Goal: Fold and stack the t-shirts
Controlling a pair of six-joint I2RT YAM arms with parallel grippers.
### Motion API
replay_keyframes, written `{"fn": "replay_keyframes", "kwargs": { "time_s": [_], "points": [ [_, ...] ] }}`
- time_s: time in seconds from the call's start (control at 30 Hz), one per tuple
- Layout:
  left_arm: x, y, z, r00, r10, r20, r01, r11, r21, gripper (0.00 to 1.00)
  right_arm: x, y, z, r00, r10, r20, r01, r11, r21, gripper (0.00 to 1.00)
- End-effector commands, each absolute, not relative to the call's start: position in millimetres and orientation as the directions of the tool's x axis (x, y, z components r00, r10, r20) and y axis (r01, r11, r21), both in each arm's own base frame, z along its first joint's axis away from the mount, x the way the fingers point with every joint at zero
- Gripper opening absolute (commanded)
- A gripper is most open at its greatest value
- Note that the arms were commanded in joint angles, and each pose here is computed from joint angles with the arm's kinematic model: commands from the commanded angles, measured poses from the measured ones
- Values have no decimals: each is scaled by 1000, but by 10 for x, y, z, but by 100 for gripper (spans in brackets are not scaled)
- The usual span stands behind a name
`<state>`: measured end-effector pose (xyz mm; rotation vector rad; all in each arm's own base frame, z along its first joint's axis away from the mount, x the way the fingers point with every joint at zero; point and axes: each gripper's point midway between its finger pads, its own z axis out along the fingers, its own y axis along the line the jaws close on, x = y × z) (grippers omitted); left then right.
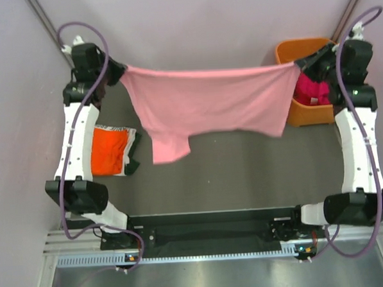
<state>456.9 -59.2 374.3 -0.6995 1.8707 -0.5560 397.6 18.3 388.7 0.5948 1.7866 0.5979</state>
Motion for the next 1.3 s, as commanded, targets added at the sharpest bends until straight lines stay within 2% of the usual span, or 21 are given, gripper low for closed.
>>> {"fn": "replay_keyframes", "kwargs": {
  "time_s": [0.0,0.07,0.17,0.2,0.27,0.3,0.37,0.4,0.43,0.47,0.5,0.57,0.63,0.9,1.07,1.27],
  "points": [
    [4703,-550,4830,-148,-705,-693,24,698,-715,0,4035,146,4776,-131,634,-762,-62,762,644,0],
    [4761,-579,4931,-138,-710,-691,70,689,-722,0,4135,175,4770,-154,641,-752,-80,751,656,0],
    [4906,-642,4614,-187,-723,-665,62,667,-743,0,4277,242,4492,-216,660,-719,-86,721,688,0],
    [4940,-661,4252,-238,-730,-641,19,656,-754,0,4328,256,4439,-218,670,-710,-97,709,699,0],
    [4947,-662,4117,-210,-743,-635,40,642,-765,0,4412,307,3979,-297,684,-666,-65,681,729,0],
    [4951,-645,3649,-253,-746,-616,-29,642,-766,0,4453,317,3896,-298,692,-657,-71,670,739,0],
    [4944,-593,3415,-238,-750,-617,-54,645,-763,0,4481,356,3407,-371,700,-610,-23,650,760,0],
    [4899,-582,3314,-240,-751,-616,-65,645,-761,0,4497,374,3294,-380,700,-605,-23,647,762,0],
    [4836,-577,2950,-276,-751,-600,-116,646,-755,0,4457,380,2979,-415,705,-575,23,640,768,0],
    [4797,-579,2915,-264,-751,-605,-103,646,-756,0,4434,377,2845,-424,707,-567,41,640,768,0],
    [4701,-578,2566,-303,-751,-586,-153,645,-748,0,4418,370,2719,-428,704,-567,50,645,763,0],
    [4614,-592,2478,-301,-747,-593,-129,648,-750,0,4303,347,2344,-452,705,-546,111,652,750,0],
    [4452,-587,2144,-342,-737,-583,-173,659,-732,0,4166,334,2042,-474,696,-540,149,668,729,0],
    [3641,-675,1374,-494,-684,-537,-227,697,-680,0,3521,279,1190,-535,656,-533,256,726,638,0],
    [3107,-633,1084,-534,-660,-529,-270,725,-633,0,3071,128,910,-522,641,-562,342,761,550,0],
    [2759,-506,1005,-536,-642,-547,-322,755,-571,0,2660,23,844,-482,639,-599,404,769,496,0]
  ]
}}
